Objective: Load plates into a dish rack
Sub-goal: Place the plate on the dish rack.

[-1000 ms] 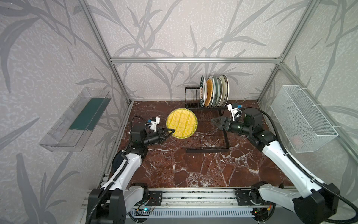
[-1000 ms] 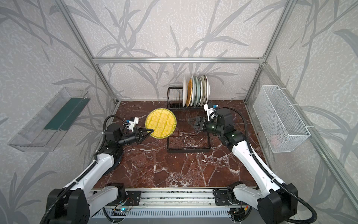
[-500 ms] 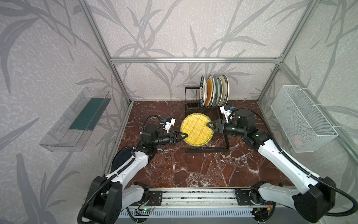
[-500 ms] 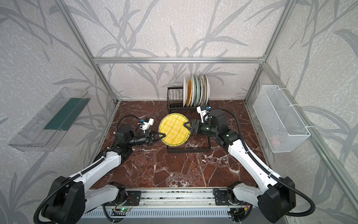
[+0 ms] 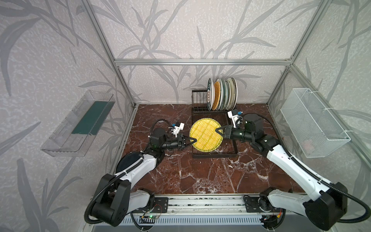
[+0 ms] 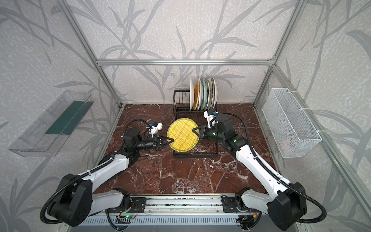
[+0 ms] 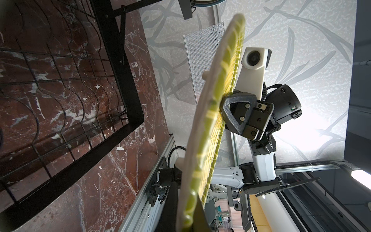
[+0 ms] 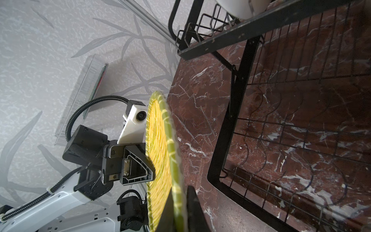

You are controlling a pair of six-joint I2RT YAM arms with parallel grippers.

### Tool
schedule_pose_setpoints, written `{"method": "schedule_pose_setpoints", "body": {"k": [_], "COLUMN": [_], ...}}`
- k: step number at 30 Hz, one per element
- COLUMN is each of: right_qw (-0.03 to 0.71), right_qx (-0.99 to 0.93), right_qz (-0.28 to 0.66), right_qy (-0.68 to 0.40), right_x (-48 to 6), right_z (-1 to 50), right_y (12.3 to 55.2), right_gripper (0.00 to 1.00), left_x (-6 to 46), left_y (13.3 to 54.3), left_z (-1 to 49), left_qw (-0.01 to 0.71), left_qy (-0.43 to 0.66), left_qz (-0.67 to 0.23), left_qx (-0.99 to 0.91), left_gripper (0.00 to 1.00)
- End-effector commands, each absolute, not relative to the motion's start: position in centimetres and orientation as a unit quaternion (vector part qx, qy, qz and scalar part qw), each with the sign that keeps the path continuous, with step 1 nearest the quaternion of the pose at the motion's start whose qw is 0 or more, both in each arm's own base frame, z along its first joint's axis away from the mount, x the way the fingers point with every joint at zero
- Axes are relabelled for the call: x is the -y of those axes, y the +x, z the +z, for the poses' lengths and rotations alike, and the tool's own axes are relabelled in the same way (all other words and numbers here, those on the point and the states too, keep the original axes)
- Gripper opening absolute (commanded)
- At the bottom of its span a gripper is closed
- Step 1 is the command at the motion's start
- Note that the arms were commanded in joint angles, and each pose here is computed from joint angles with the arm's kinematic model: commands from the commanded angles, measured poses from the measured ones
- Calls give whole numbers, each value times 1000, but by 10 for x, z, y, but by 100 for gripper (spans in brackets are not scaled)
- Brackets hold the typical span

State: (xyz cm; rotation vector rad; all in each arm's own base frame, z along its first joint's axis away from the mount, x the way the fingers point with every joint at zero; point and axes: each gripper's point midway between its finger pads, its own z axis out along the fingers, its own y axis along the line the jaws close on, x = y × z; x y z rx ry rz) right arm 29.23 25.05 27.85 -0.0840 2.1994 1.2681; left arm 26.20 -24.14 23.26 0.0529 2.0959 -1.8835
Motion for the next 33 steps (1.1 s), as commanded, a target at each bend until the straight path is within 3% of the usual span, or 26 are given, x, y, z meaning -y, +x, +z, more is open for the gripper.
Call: {"method": "schedule_pose_setpoints", "body": {"k": [1, 6, 9, 17, 24, 33], "right_qw": [310, 360, 391, 477, 562, 608], "right_qx": [-813, -824, -825, -807, -783, -776], "right_qz": [492, 437, 408, 346, 266, 168], "right_qy": [-22, -9, -12, -25, -36, -16], "right_x": [-251, -231, -221, -210, -219, -240], "right_z": [303, 319, 335, 388, 440, 482], "right_y": [284, 286, 283, 285, 289, 313], "right_gripper": [0, 0, 0, 0, 0, 0], "left_x": [244, 237, 228, 202, 192, 174], "left_y": [267, 266, 264, 253, 239, 233], "left_z": [247, 248, 251, 278, 303, 312], "left_qw": [196, 221, 250, 329, 381, 456], "left_qy": [49, 48, 48, 70, 110, 123], "left_qz": [-659, -634, -605, -547, -516, -456], "left_qx": [-724, -740, -754, -766, -759, -754], "left_gripper": [23, 70, 85, 95, 98, 99]}}
